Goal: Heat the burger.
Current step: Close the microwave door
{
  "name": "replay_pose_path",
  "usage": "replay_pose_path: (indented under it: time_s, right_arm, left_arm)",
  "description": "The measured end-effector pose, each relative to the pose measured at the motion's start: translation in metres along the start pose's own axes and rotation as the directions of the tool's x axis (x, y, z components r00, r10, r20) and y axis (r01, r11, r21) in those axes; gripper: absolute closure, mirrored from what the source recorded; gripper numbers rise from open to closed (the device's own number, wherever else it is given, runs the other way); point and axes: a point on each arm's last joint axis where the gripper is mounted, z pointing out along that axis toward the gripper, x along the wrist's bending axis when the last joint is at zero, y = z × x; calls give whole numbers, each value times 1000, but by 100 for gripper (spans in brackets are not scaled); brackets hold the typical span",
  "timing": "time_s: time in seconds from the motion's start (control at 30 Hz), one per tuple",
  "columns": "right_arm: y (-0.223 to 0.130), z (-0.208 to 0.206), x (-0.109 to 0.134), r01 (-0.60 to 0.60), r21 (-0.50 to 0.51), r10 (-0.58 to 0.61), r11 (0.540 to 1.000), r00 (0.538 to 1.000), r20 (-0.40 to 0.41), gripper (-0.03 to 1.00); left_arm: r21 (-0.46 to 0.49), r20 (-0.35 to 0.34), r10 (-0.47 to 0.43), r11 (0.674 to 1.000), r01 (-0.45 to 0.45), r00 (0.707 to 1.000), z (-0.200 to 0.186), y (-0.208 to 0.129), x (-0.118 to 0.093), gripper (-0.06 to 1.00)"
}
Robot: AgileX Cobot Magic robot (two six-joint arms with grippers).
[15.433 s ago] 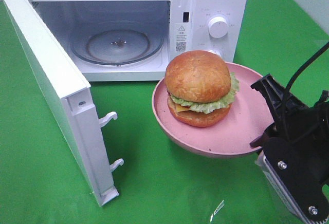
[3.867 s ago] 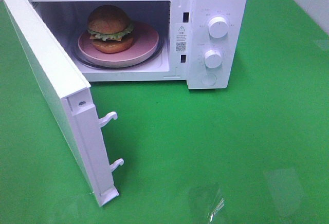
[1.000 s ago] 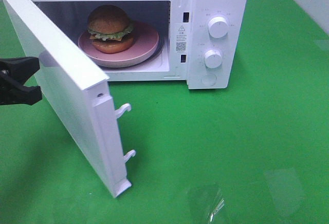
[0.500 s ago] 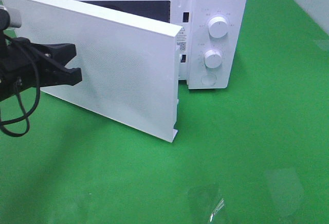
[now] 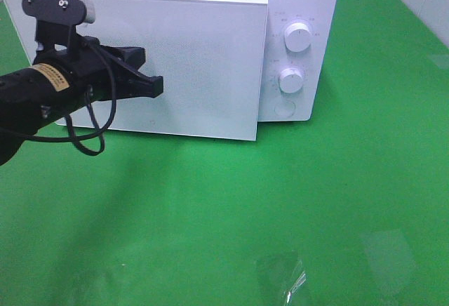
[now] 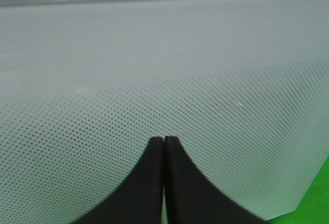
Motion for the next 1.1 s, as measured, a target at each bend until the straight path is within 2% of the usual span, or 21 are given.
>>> replay_pose_path:
  time_s: [0.23,0.5,0.63,0.73,0.8,0.97,1.1]
  right_arm:
    - [0,0,0,0,0,0,1000,1000,0,23]
    - [0,0,0,0,0,0,1000,1000,0,23]
    - [0,0,0,0,0,0,1000,1000,0,23]
    - [0,0,0,0,0,0,1000,1000,0,23]
    - [0,0,0,0,0,0,1000,1000,0,23]
    - [0,0,0,0,0,0,1000,1000,0,23]
    - [0,0,0,0,0,0,1000,1000,0,23]
  left_arm:
    - [-28,10,-11,1000,11,1000,26,7,-13,94]
    - [23,57,-3,1000,2,998,57,5,-34,94]
    - [14,53,-16,1000,15,998,69,12,-38,94]
    - [28,47,1,1000,-2,999,73,13,-38,94]
    - [51,45,46,998,-48,998,77,15,-42,94]
    - [66,42,48,997,-50,998,77,15,-44,94]
    - [100,33,13,995,-17,999,73,18,-45,94]
